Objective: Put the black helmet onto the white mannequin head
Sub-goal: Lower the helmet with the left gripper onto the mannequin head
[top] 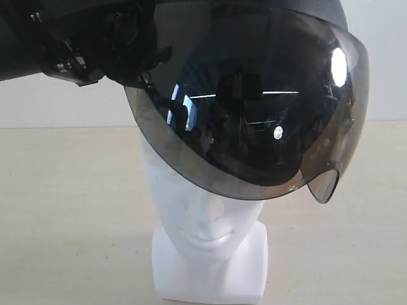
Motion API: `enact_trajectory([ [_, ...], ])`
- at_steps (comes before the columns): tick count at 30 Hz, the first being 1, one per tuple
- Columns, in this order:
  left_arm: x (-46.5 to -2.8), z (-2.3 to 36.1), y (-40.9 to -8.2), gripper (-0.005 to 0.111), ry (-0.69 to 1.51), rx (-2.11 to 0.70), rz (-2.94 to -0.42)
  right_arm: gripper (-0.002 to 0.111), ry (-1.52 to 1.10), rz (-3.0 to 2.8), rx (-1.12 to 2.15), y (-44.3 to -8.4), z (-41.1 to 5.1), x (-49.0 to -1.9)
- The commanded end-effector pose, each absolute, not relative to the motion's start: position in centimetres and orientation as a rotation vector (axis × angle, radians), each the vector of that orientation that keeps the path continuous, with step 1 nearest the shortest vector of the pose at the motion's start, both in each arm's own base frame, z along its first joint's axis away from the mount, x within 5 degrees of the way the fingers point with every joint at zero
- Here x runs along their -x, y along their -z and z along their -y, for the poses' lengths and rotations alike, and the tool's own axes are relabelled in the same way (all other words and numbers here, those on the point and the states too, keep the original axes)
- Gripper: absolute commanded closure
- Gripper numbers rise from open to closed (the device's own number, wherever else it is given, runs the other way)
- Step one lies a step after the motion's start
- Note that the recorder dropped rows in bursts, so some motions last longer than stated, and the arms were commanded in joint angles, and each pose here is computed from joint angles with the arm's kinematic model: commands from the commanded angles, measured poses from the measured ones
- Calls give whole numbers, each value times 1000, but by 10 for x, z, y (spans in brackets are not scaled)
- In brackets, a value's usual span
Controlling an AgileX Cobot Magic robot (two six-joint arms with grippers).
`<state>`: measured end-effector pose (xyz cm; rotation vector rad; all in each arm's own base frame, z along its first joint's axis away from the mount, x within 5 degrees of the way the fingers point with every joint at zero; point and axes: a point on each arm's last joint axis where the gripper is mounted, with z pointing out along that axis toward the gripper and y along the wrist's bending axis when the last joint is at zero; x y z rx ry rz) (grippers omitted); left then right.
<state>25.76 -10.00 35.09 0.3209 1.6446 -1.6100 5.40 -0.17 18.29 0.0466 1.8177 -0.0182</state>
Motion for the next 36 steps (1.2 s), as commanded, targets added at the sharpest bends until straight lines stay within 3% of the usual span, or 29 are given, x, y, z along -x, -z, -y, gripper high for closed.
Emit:
enact_trajectory([
  [1,-276,87,-334,102,1312,-247,-1773,96,21,-1805,-45,-184,2,-54],
  [22,-285,84,-316,102,1347,-269,-1825,96,21,-1805,-45,-184,2,-54],
  [36,-286,56,-319,102,1363,-230,-1798,96,21,-1805,-45,-184,2,-54],
])
